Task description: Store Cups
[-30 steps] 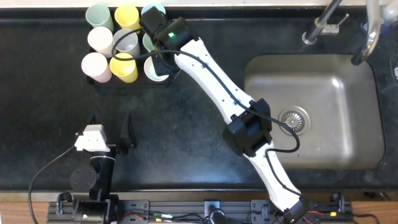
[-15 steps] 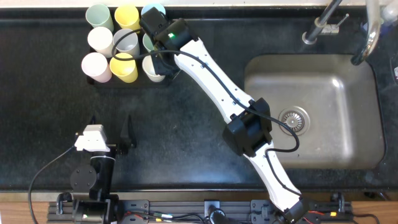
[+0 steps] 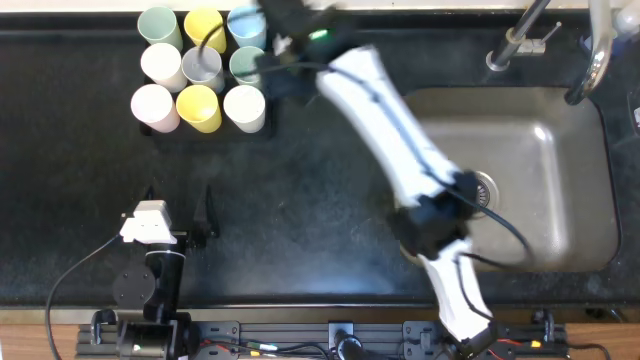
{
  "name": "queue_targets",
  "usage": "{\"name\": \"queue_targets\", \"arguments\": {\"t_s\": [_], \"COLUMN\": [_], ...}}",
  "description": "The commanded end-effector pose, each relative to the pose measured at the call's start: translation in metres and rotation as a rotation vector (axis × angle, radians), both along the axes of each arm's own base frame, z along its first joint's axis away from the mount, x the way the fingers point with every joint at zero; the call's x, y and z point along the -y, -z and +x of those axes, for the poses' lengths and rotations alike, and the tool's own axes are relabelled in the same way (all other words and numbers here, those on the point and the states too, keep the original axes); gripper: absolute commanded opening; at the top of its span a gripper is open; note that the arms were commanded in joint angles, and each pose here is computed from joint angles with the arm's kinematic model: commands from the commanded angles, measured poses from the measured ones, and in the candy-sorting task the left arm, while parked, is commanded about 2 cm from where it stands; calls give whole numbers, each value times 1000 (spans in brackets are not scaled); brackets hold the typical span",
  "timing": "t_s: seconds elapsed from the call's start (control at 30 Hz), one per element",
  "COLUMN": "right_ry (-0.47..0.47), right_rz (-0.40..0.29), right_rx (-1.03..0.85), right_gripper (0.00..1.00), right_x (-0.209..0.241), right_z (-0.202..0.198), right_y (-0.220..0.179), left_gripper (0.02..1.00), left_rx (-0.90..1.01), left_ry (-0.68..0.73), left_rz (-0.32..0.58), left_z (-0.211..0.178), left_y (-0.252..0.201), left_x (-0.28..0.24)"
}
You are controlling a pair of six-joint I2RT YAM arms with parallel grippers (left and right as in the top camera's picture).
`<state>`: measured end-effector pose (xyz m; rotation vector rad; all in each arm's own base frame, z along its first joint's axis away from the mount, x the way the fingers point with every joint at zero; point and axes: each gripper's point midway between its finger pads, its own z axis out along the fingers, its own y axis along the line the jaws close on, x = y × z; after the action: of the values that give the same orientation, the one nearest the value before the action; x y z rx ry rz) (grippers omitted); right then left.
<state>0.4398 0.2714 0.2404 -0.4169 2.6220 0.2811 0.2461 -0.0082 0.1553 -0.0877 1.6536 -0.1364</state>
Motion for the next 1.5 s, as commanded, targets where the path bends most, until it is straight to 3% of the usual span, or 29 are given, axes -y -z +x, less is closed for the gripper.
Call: {"name": "queue_targets", "arguments": {"t_s": [0.03,0.27,0.47,0.73,1.03,1.5], "right_ry": [71,171,260,281,306,297], "right_rz": [13,-83,-66,13,147,170], "right_rx": [200,211,326,674,1057,1136], "right_gripper": [998,998,998,996,998,996], "right_x": [95,203,242,248,249,248], "right_z": [-5,-47,-103,-162,-198,-202], "right_y": [-100,-101,-79,-57,-49,24], "left_gripper": [1000,1000,1000,1000,1000,1000], "left_rx": [4,5,5,4,4,5], "left_ry": [-11,-11,-11,-11,-11,-11], "left_rz": [11,11,11,11,11,11], "left_z": [0,0,0,0,0,0], "left_y": [-1,-1,-1,-1,-1,-1], "left_x": [-2,-2,-2,-2,-2,-2]}}
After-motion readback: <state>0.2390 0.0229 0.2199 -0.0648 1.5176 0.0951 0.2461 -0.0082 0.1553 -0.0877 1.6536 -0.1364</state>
